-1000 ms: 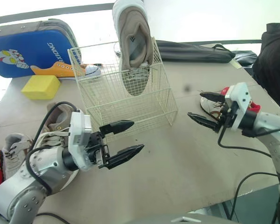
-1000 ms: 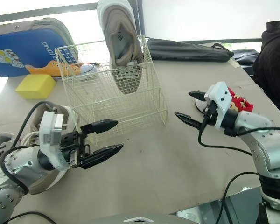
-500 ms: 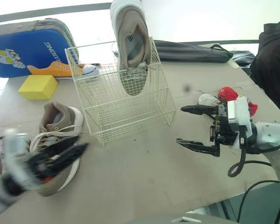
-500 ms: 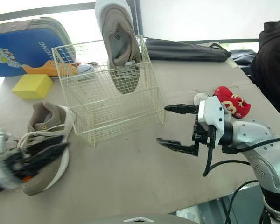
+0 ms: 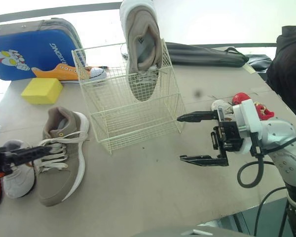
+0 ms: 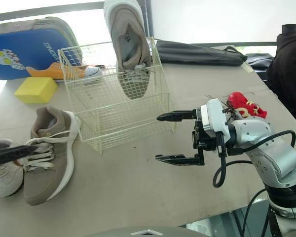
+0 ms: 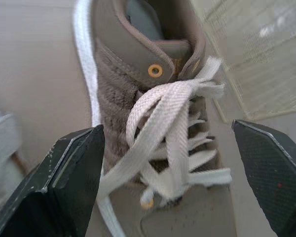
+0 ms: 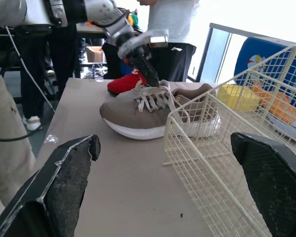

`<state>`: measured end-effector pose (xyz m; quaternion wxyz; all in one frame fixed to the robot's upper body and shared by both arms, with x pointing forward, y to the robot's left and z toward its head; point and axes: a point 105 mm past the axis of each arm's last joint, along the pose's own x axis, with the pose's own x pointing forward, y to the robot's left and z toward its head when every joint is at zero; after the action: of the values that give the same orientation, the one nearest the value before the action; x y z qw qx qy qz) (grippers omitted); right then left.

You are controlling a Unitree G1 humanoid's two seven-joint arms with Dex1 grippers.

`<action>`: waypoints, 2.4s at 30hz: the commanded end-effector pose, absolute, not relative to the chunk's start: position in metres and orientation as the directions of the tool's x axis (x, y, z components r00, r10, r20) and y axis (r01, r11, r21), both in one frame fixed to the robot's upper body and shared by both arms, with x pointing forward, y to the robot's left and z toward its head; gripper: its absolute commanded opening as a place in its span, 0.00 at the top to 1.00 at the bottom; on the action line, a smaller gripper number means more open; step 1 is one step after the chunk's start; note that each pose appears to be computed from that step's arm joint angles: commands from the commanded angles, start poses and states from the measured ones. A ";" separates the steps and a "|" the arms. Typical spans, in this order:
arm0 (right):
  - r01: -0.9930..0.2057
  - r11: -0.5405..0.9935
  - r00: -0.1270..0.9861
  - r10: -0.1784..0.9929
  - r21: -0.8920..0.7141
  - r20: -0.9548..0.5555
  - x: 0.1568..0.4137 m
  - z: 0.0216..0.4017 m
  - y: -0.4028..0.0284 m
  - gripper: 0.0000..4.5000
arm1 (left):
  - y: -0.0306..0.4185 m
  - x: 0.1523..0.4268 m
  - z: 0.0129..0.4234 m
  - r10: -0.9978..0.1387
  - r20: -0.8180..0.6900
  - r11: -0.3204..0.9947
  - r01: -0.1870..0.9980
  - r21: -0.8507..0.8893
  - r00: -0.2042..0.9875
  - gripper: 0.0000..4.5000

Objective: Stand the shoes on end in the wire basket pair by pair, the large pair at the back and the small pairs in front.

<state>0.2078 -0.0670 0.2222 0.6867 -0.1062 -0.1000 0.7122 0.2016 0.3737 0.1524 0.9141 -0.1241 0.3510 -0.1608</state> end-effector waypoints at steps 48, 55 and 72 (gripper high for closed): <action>-0.904 0.170 0.156 0.985 -0.392 0.067 0.215 0.246 -0.083 0.00 | 0.230 0.290 0.383 -0.282 0.586 0.959 0.217 0.181 0.760 1.00; -0.893 0.210 0.194 0.978 -0.399 0.080 0.212 0.246 -0.085 0.00 | 0.229 0.301 0.405 -0.198 0.736 0.970 0.019 0.244 0.648 1.00; -0.786 0.486 0.405 0.872 -0.382 0.275 0.221 0.275 -0.098 0.00 | 0.198 0.332 0.282 -0.142 0.693 0.922 -0.159 0.352 0.707 1.00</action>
<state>0.2273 -0.0968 0.2649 0.8310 -0.0964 -0.1987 0.5106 0.3401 0.2020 0.2657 0.9207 0.1930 -0.3391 -0.0043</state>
